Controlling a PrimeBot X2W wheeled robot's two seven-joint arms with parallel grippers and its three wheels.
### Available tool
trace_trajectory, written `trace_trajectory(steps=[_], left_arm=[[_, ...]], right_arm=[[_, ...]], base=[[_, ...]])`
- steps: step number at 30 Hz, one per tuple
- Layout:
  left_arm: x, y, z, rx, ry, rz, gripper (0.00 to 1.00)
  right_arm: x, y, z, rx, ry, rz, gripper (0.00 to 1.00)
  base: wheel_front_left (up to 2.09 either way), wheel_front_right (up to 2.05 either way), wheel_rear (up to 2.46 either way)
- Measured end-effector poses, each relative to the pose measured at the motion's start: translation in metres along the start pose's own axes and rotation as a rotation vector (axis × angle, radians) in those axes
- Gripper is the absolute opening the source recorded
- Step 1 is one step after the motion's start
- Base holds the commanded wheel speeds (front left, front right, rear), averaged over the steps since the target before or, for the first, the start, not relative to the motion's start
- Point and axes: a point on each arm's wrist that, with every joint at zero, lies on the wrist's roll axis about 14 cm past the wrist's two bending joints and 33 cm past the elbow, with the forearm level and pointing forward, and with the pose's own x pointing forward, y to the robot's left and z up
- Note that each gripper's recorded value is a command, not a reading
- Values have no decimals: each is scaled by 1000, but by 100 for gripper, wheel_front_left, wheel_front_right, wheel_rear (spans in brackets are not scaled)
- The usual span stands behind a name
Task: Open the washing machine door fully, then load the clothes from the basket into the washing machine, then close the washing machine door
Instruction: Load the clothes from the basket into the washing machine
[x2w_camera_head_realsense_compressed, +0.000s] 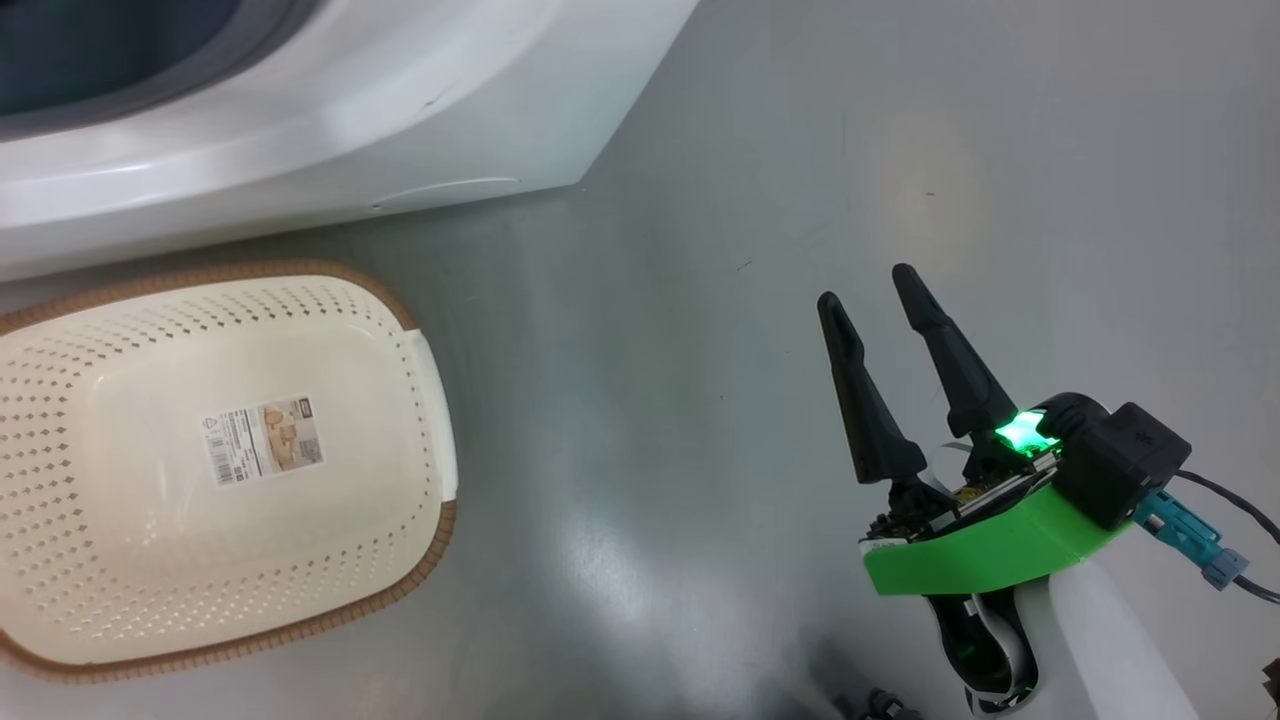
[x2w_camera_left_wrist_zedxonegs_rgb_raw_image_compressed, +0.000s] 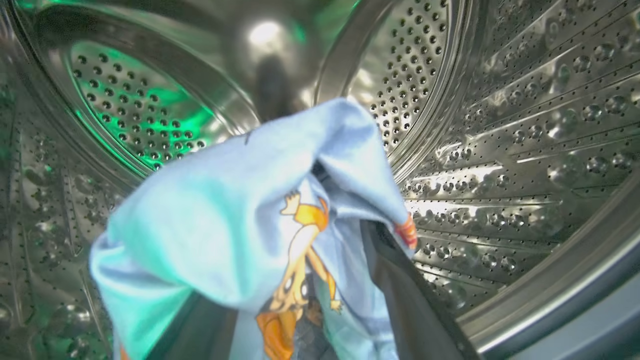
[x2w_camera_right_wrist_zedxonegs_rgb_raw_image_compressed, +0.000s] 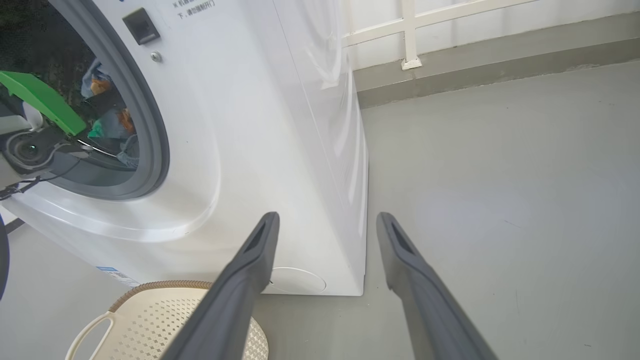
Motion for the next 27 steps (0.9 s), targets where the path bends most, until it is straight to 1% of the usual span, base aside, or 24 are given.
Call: trace_trajectory(steps=[8, 12, 17, 27], left_arm=[[-8, 1, -13, -63, 36, 22, 100], [-19, 5, -22, -96, 51, 46, 100], [-31, 0, -27, -108, 53, 45, 100], [-54, -12, -23, -111, 28, 43, 100]], right_arm=[[2, 3, 0, 6, -3, 8, 100], [4, 4, 0, 9, -5, 12, 100], [5, 7, 2, 13, -13, 19, 100], [6, 8, 10, 15, -37, 23, 100]], base=[[0, 0, 0], [0, 0, 0], [0, 0, 0], [0, 0, 0]])
